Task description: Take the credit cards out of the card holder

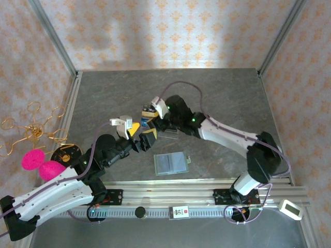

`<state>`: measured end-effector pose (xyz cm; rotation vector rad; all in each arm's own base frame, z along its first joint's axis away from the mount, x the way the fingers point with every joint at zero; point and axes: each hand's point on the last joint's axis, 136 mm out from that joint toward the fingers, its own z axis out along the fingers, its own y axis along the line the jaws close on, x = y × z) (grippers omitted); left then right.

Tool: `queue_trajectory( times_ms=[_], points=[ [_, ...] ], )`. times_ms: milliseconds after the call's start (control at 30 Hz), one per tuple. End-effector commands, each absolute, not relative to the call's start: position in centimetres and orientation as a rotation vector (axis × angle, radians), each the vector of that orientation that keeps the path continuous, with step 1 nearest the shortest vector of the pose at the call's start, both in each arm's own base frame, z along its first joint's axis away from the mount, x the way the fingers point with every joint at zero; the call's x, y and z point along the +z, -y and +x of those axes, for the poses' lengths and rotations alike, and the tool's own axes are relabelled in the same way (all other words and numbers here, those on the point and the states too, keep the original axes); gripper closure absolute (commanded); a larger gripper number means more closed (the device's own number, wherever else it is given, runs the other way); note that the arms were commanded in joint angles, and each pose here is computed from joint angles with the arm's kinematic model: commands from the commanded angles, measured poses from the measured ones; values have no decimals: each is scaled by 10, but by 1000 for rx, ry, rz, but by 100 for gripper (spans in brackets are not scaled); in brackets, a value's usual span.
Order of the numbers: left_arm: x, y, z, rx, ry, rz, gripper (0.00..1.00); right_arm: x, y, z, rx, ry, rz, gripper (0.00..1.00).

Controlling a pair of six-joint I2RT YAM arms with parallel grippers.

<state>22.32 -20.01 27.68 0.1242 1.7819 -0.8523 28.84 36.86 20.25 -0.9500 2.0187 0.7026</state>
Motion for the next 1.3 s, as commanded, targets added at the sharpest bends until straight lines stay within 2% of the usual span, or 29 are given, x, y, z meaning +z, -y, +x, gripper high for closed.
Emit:
queue_trajectory(
  times_ms=[0, 167, 300, 333, 433, 667, 800, 900, 1033, 1133, 1233, 1267],
  points=[
    [283, 200, 220, -964, -1725, 55, 1, 205, -356, 273, 733, -2094, -626, 48],
    [283, 213, 203, -1147, -1689, 89, 1, 135, -326, 229, 550, -2299, -575, 48],
    [277, 220, 200, -1171, -1720, 122, 1, 93, -326, 204, 464, -2382, -609, 49],
    [271, 218, 203, -1146, -1742, 104, 3, 86, -328, 200, 440, -2391, -617, 49],
    [249, 208, 211, -1040, -1823, 55, 22, 72, -332, 194, 366, -2401, -635, 48],
    [211, 188, 223, -864, -1943, -59, 43, 39, -329, 183, 239, -2446, -680, 49],
    [198, 180, 226, -790, -1984, -87, 51, 24, -330, 175, 197, -2468, -728, 52],
    [188, 177, 225, -764, -2012, -92, 57, 13, -328, 171, 163, -2485, -737, 66],
    [170, 179, 222, -760, -2057, -74, 71, 24, -328, 174, 224, -2455, -652, 92],
    [156, 185, 219, -770, -2098, -45, 83, 38, -327, 179, 276, -2417, -565, 99],
    [139, 194, 215, -804, -2142, -11, 100, 54, -328, 181, 380, -2377, -474, 100],
    [132, 198, 212, -824, -2160, 0, 100, 57, -328, 180, 419, -2371, -450, 100]
  ],
)
